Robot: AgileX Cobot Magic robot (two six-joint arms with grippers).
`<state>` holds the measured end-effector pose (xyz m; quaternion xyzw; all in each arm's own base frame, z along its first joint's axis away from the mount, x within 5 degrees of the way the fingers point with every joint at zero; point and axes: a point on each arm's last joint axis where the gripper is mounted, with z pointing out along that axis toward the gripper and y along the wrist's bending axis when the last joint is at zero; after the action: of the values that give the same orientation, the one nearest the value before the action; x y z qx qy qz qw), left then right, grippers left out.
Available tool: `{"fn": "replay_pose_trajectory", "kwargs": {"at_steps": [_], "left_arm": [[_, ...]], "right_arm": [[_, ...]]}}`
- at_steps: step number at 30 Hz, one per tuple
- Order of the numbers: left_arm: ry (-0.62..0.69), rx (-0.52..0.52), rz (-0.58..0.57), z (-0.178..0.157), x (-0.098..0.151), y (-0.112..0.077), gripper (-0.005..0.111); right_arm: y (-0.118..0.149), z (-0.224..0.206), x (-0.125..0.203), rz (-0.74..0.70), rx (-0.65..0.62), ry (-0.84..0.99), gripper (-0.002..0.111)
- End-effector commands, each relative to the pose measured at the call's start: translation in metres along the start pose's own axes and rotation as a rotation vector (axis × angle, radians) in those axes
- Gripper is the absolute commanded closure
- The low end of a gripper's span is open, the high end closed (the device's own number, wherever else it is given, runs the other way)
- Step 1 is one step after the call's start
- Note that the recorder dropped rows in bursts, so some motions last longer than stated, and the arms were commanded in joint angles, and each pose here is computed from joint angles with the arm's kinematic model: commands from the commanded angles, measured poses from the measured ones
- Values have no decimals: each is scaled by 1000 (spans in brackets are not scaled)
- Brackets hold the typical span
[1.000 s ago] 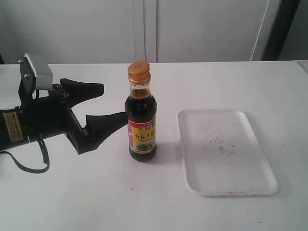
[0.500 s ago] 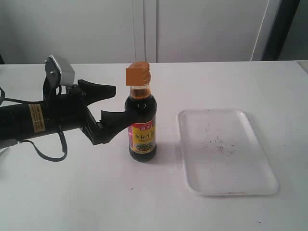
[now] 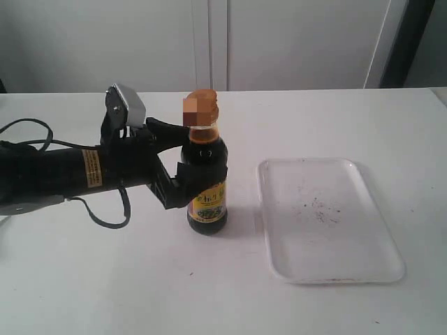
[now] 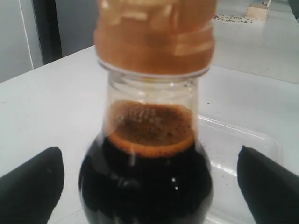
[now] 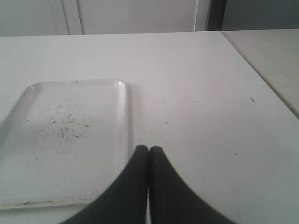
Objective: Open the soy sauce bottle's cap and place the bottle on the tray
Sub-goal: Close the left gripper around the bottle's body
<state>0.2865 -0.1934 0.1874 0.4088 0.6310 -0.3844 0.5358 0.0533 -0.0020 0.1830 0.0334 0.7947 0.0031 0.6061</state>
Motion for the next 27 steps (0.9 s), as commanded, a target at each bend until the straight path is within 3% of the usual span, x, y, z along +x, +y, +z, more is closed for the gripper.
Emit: {"fn": "replay_pose_trajectory", "kwargs": {"at_steps": [1, 19, 23, 27], "left_arm": [[-5, 18, -2, 9, 3, 1, 2], [40, 36, -1, 24, 28, 8, 3], [38, 29, -7, 24, 29, 8, 13], [35, 29, -4, 25, 28, 9, 36]], "right_arm": [[0, 0, 1, -1, -3, -4, 108], [0, 0, 1, 2, -4, -4, 108], [0, 0, 1, 2, -4, -4, 108], [0, 0, 1, 2, -4, -4, 108]]}}
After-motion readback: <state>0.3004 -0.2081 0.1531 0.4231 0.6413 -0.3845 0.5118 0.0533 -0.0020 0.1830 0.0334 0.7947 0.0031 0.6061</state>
